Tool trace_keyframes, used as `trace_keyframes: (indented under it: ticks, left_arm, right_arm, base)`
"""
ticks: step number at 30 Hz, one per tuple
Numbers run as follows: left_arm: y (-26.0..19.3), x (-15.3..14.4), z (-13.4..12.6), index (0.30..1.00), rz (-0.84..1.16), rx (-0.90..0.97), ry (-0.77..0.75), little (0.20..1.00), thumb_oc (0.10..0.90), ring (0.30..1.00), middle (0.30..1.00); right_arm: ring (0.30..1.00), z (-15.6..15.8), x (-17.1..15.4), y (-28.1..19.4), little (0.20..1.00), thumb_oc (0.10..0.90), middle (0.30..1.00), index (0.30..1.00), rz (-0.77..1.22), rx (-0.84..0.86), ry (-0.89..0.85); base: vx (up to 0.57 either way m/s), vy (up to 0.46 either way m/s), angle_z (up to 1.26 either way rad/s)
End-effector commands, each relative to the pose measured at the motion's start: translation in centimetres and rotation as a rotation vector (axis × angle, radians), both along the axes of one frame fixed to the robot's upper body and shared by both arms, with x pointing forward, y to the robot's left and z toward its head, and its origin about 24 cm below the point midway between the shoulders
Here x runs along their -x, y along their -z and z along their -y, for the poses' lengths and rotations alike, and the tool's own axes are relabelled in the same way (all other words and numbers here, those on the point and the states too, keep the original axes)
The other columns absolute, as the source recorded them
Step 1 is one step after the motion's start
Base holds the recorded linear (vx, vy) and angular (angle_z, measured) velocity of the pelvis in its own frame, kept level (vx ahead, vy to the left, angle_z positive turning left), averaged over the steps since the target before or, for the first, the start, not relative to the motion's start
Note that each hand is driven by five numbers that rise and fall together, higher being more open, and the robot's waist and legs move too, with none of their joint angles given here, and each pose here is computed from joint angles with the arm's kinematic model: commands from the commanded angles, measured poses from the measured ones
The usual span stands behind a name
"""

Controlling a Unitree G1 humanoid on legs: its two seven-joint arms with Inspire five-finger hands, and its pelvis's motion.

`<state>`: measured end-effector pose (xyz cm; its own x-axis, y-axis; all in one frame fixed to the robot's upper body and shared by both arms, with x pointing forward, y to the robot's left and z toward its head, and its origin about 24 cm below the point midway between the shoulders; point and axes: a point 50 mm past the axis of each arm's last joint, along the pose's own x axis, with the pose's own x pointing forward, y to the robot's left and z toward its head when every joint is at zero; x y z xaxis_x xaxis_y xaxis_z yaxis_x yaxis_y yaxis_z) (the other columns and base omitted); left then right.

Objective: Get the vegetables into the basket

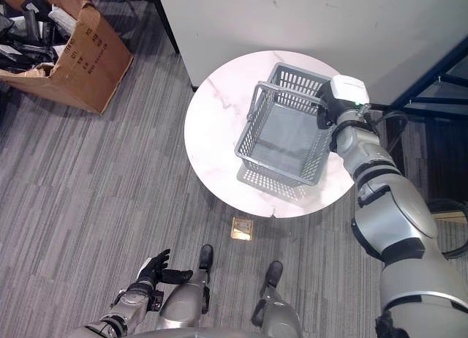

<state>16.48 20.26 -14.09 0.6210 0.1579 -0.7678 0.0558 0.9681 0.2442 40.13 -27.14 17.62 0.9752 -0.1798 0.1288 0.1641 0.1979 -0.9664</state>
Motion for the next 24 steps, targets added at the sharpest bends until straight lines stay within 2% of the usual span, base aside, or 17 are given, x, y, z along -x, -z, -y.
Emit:
trace_keyframes:
  ticks: [1,7,8,9,10,16,19,24]
  left_arm:
    - [0.9,2.1,-0.4,1.000,-0.096,-0.071,0.072,1.000,0.900,1.000,1.000]
    - [1.1,2.5,-0.5,1.000,-0.116,-0.072,0.078,1.000,0.900,1.000,1.000]
    - [1.2,2.9,-0.6,1.000,-0.130,-0.071,0.067,1.000,0.900,1.000,1.000]
    - [1.2,2.9,-0.6,1.000,-0.130,-0.071,0.067,1.000,0.900,1.000,1.000]
    - [1.3,3.4,-0.8,1.000,-0.146,-0.071,0.058,1.000,0.900,1.000,1.000]
    - [1.8,5.0,-1.3,1.000,-0.207,-0.069,0.038,1.000,0.900,1.000,1.000]
    - [2.2,6.8,-1.8,1.000,-0.261,-0.061,0.012,1.000,0.900,1.000,1.000]
    - [2.4,8.1,-2.4,1.000,-0.303,-0.063,0.003,1.000,0.900,1.000,1.000]
  right_arm:
    - [0.300,-1.1,-0.8,-6.0,0.300,0.400,0.300,0.300,0.204,0.023,-0.035]
    - [0.300,-4.0,-1.0,-4.7,0.300,0.400,0.300,0.300,0.179,0.033,-0.179]
    - [0.300,-6.3,-0.4,-5.1,0.300,0.400,0.300,0.300,0.220,0.036,-0.312]
    - [0.300,-6.2,-0.4,-5.1,0.300,0.400,0.300,0.300,0.220,0.036,-0.311]
    - [0.300,-7.7,0.5,-5.5,0.300,0.400,0.300,0.300,0.242,0.069,-0.418]
    - [0.300,-9.1,3.4,-4.3,0.300,0.400,0.300,0.300,0.233,0.032,-0.602]
    - [0.300,-9.2,6.1,-2.9,0.300,0.400,0.300,0.300,0.206,-0.062,-0.703]
    - [0.300,-8.4,8.3,-2.0,0.300,0.400,0.300,0.300,0.177,-0.114,-0.747]
  base:
    - [0.00,0.000,0.00]
    - [0.00,0.012,-0.02]
    - [-0.01,0.036,-0.07]
    - [0.00,0.045,-0.08]
    - [0.01,0.016,-0.13]
    - [0.02,0.025,-0.14]
    - [0.02,0.033,-0.14]
    - [0.01,0.032,-0.22]
